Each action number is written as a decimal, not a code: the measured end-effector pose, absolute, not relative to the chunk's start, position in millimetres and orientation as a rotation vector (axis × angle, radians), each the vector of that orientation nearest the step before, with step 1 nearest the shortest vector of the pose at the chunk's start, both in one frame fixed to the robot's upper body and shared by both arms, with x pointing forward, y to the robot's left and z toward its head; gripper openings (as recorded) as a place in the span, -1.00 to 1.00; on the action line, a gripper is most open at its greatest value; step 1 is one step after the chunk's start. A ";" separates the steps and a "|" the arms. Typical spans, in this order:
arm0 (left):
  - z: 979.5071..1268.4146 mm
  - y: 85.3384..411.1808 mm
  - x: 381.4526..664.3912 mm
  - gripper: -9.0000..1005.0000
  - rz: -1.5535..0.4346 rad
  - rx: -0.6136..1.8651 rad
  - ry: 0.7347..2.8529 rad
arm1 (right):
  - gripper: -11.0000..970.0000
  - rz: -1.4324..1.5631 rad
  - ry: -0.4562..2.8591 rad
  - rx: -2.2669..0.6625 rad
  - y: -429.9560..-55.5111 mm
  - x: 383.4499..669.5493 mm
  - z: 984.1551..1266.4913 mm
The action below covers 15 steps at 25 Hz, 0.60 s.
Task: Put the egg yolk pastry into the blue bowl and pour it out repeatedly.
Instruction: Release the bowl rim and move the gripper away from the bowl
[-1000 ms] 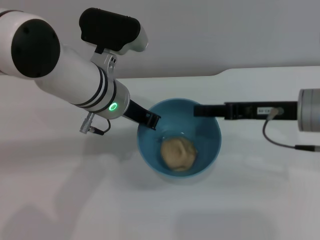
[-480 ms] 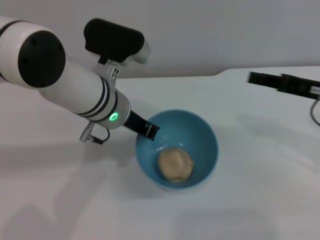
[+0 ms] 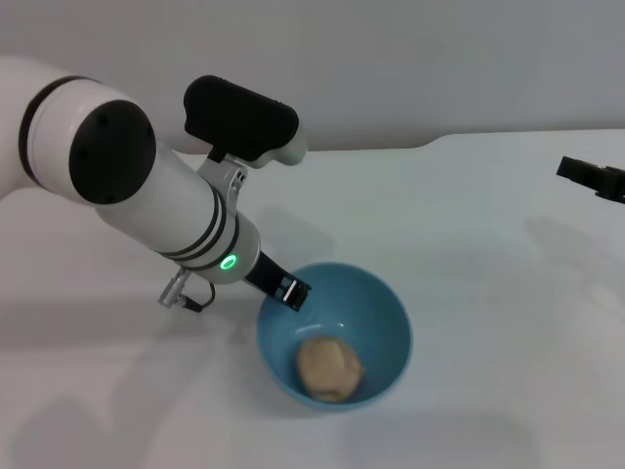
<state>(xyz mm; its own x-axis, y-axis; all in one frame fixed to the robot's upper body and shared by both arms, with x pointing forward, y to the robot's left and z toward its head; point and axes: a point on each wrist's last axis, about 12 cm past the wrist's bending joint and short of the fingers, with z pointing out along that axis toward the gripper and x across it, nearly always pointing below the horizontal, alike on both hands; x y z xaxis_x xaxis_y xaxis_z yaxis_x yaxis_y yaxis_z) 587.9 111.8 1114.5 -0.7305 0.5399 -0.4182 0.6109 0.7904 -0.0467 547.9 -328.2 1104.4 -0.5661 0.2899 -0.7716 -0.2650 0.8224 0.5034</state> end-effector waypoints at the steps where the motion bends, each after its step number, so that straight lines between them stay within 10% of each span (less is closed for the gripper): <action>1: 1113.2 111.6 587.1 -0.75 -0.253 0.875 2.599 | -0.62 0.727 2.045 0.017 -328.4 548.0 1104.3; 15: 1115.7 102.8 587.7 -0.30 -0.285 0.872 2.544 | -0.62 0.726 2.050 0.014 -327.3 547.9 1102.6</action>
<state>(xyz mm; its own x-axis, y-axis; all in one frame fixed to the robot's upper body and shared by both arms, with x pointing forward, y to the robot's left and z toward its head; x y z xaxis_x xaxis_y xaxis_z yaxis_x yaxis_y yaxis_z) 587.7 102.8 1115.7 -0.7079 0.5336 -0.4627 0.6227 0.7808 -0.0522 547.9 -327.3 1102.6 -0.5683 0.2844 -0.7721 -0.2649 0.8252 0.4989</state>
